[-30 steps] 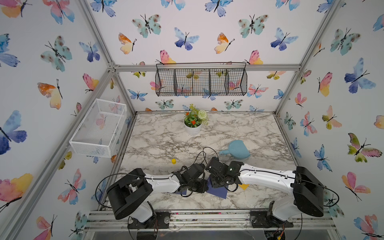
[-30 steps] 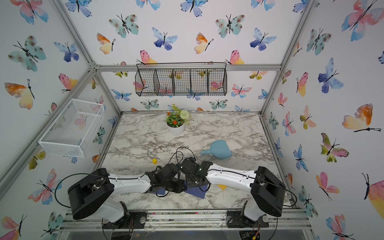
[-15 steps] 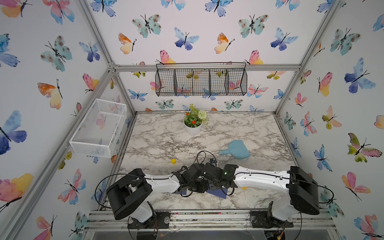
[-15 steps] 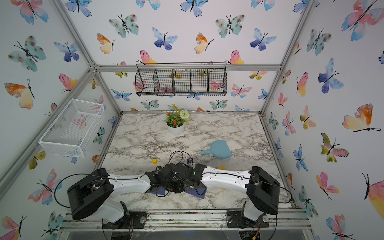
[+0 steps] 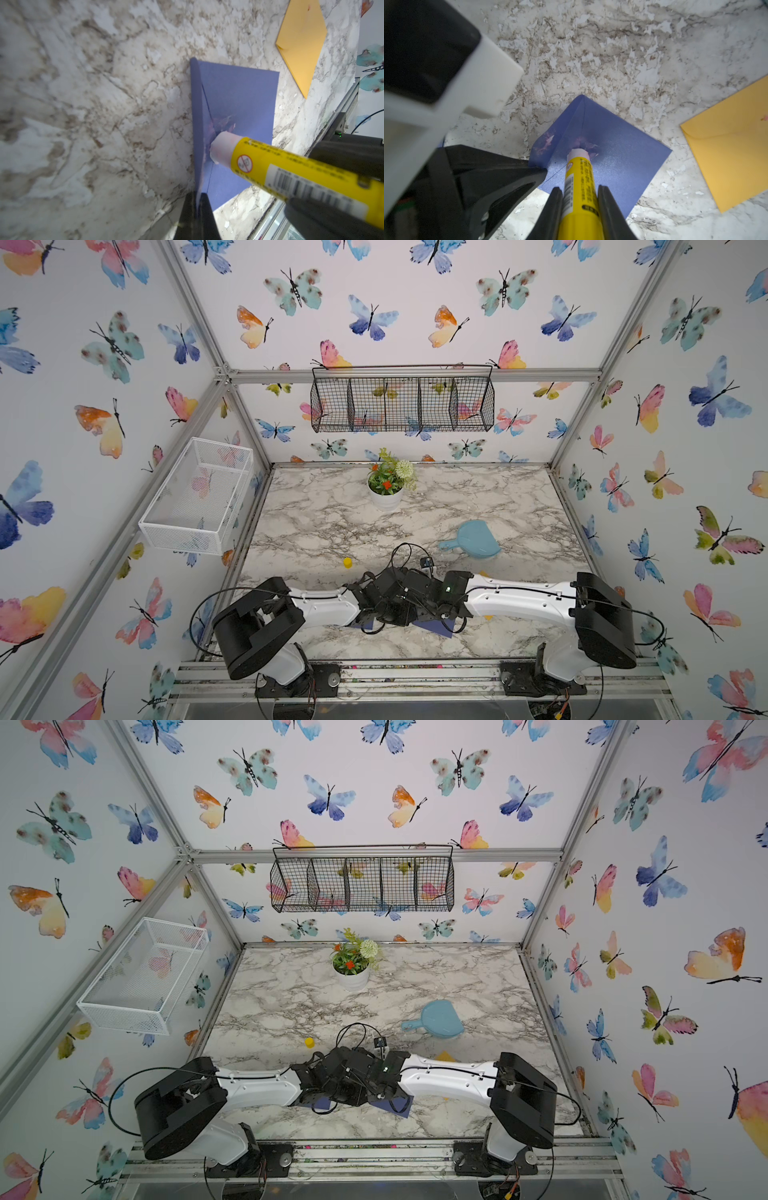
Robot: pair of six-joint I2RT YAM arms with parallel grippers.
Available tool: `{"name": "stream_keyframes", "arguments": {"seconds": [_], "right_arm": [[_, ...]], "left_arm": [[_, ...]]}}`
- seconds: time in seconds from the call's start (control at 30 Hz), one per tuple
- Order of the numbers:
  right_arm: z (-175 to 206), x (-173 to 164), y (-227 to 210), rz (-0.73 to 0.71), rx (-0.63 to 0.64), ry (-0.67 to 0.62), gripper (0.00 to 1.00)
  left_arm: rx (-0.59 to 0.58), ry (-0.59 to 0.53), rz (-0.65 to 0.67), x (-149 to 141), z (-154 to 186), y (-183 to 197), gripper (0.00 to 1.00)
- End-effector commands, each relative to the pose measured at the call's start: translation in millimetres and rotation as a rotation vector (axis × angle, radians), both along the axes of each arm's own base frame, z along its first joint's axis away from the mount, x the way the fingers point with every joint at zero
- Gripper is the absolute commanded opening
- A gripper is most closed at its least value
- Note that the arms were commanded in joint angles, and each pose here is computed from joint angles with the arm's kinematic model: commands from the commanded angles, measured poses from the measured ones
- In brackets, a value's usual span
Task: Seal the envelope with a glue stick
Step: Apply the envelope at the center of the board.
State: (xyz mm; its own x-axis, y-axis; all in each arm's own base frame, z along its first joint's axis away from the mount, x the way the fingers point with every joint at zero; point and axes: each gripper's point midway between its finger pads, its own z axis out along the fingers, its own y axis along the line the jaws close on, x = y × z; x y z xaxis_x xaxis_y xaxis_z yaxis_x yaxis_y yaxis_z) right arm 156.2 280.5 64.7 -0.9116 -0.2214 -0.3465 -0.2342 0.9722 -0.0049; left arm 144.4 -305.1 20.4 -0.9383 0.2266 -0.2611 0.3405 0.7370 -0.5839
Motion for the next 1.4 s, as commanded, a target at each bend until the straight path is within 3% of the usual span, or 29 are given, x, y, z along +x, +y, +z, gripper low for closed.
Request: {"name": "stream_keyframes", "arguments": {"seconds": [0.0, 0.27, 0.5, 0.6, 0.77, 1.03, 1.37], "right_arm": [[-26.2, -16.6, -64.0, -0.020, -0.284, 0.067, 0.03], [-25.9, -15.9, -64.4, -0.033, -0.275, 0.060, 0.03], [-36.6, -34.4, -5.6, 0.062, 0.057, 0.166, 0.03], [-35.6, -31.3, -9.8, 0.061, 0.025, 0.151, 0.03], [-33.1, -31.1, 1.1, 0.084, 0.081, 0.147, 0.03], [13.4, -2.9, 8.4, 0.054, 0.159, -0.030, 0.03], [90.7, 34.8, -28.8, -0.076, 0.270, -0.242, 0.03]], "left_arm": [[0.020, 0.000, 0.015, -1.1, -1.3, 7.9, 0.00], [0.018, -0.002, 0.014, -1.0, -0.5, 7.7, 0.00], [0.015, -0.002, 0.012, -0.7, 0.0, 6.8, 0.00], [0.015, -0.002, 0.014, -1.2, 0.5, 7.3, 0.00], [0.013, -0.004, 0.014, -0.7, 1.2, 6.8, 0.00], [0.045, -0.012, 0.027, -0.1, -1.2, 14.3, 0.00], [0.110, -0.038, 0.048, 2.9, -2.8, 27.0, 0.00]]}}
